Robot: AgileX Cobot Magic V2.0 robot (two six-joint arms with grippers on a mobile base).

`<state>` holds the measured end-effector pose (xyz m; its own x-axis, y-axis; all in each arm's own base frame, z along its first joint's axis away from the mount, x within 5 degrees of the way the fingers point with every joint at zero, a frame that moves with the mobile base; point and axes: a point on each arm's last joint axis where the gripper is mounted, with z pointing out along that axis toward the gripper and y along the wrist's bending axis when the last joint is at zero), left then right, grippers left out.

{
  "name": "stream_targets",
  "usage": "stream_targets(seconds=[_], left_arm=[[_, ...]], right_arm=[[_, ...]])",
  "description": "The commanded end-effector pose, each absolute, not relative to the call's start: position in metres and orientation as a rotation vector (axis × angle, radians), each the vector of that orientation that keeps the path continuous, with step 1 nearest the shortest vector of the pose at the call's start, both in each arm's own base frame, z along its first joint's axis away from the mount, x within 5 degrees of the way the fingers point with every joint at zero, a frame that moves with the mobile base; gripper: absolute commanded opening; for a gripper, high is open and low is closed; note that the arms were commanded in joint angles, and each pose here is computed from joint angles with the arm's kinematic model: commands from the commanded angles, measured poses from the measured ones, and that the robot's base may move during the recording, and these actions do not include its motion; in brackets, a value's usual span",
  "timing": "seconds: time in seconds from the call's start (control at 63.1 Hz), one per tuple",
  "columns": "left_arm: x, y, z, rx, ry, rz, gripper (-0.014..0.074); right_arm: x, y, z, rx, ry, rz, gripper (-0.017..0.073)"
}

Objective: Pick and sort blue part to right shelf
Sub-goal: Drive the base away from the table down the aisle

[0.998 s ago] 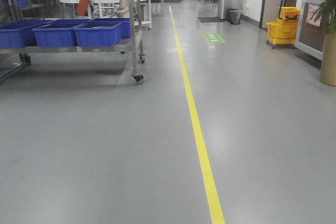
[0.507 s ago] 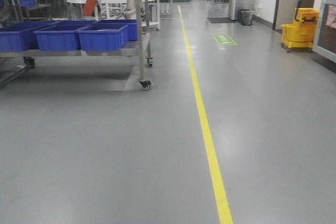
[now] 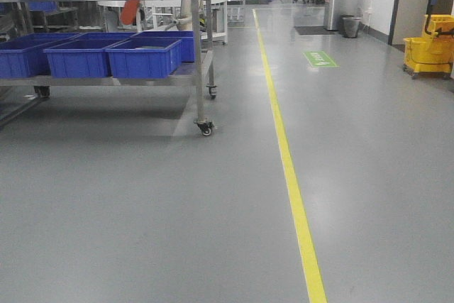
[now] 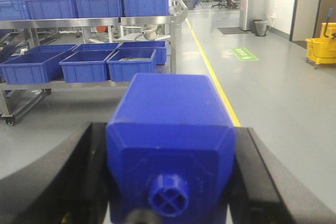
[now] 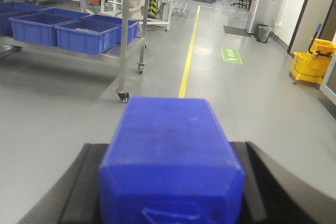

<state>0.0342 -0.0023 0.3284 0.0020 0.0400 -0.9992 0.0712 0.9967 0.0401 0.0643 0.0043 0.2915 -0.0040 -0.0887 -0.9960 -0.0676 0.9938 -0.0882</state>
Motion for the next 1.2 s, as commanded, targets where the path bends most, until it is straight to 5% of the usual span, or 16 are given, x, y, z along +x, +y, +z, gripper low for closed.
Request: stream_targets(seconds=[0.0,1.188], left_arm=[[0.0326,-0.0024,0.3453,0.076,1.46,-0.033,0.0387],[0.0326,-0.0024,0.3452,0.076,1.462,-0.033,0.0387]], right_arm=[[0.063,0.0039,0.3095,-0.114,1.462,-0.026,0.0424],[0.063,0.0039,0.3095,-0.114,1.462,-0.026,0.0424]])
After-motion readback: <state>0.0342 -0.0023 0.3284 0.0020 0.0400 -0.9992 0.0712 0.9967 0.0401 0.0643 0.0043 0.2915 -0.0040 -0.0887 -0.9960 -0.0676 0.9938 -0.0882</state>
